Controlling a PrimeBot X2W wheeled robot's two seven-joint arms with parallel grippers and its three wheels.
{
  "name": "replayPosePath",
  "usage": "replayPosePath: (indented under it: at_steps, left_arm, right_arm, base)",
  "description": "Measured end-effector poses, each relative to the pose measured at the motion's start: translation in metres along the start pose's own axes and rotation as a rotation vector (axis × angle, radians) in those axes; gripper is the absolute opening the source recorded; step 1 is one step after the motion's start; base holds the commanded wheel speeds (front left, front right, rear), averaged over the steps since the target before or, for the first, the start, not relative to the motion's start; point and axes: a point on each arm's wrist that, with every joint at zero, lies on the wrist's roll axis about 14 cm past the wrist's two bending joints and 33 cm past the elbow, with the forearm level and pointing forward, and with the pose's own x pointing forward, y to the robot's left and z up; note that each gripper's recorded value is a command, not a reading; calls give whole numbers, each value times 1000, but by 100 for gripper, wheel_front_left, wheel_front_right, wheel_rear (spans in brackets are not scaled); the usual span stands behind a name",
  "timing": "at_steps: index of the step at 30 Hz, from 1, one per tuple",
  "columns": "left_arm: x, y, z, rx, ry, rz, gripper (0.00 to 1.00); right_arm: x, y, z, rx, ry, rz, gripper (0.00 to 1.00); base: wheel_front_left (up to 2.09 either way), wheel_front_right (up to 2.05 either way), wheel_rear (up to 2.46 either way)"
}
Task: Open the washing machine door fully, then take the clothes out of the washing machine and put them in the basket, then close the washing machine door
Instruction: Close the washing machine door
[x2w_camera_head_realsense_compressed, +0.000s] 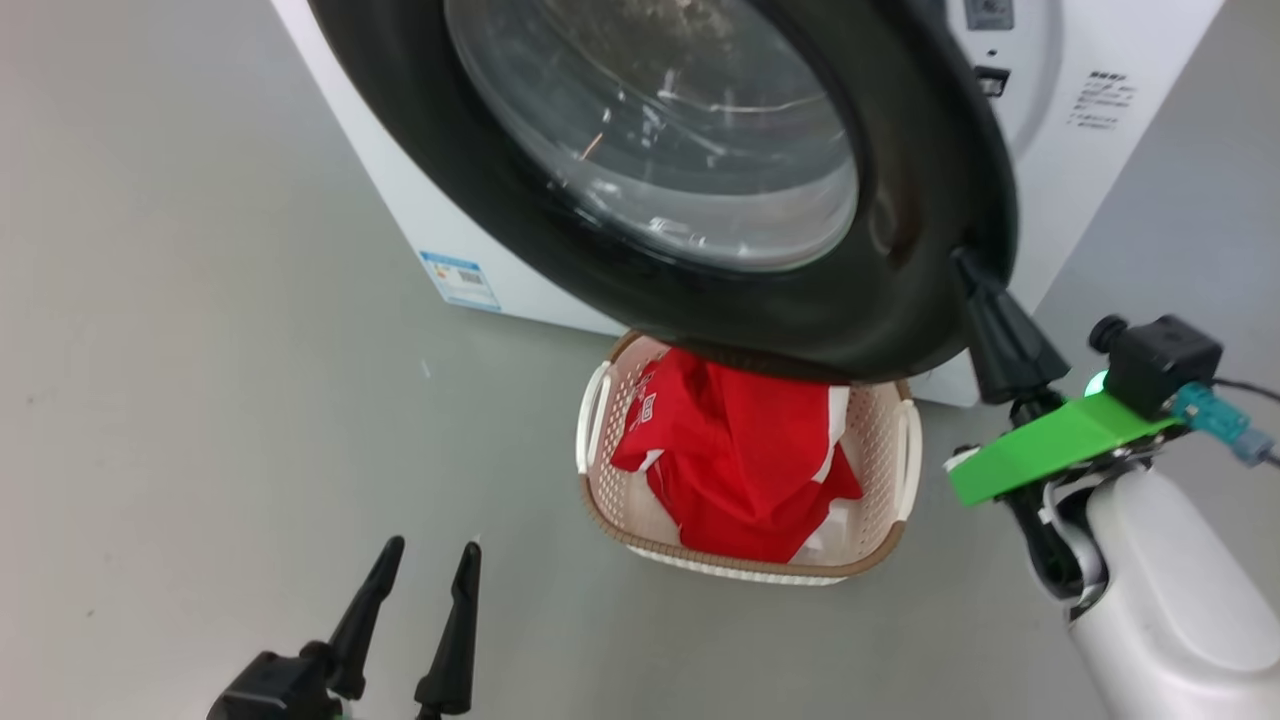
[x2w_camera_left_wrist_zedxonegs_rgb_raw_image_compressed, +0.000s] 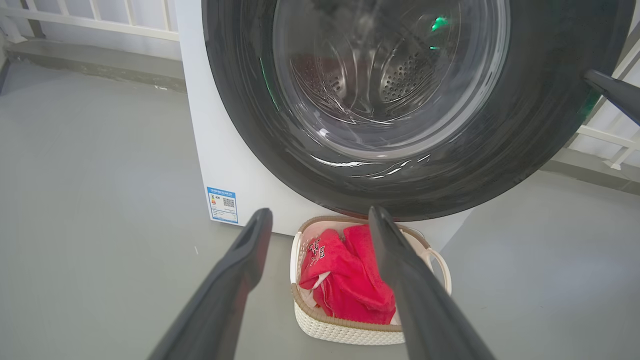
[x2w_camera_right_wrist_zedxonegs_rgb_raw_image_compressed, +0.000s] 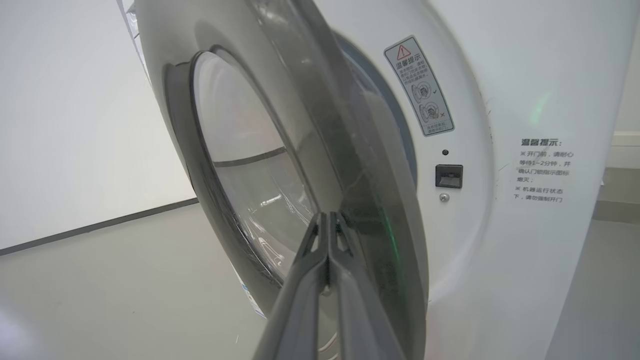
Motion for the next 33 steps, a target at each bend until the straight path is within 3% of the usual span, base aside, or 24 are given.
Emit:
replayPosePath:
  at_steps: [22, 33]
  left_arm:
    - [21, -7, 2, -28, 1, 10, 100]
    - [22, -2, 0, -15, 13, 29, 100]
  right_arm:
    - [71, -51, 34, -12, -134, -58, 0]
    - [86, -55, 39, 13, -183, -66, 0]
  base:
    - [0, 0, 0]
    - [0, 0, 0]
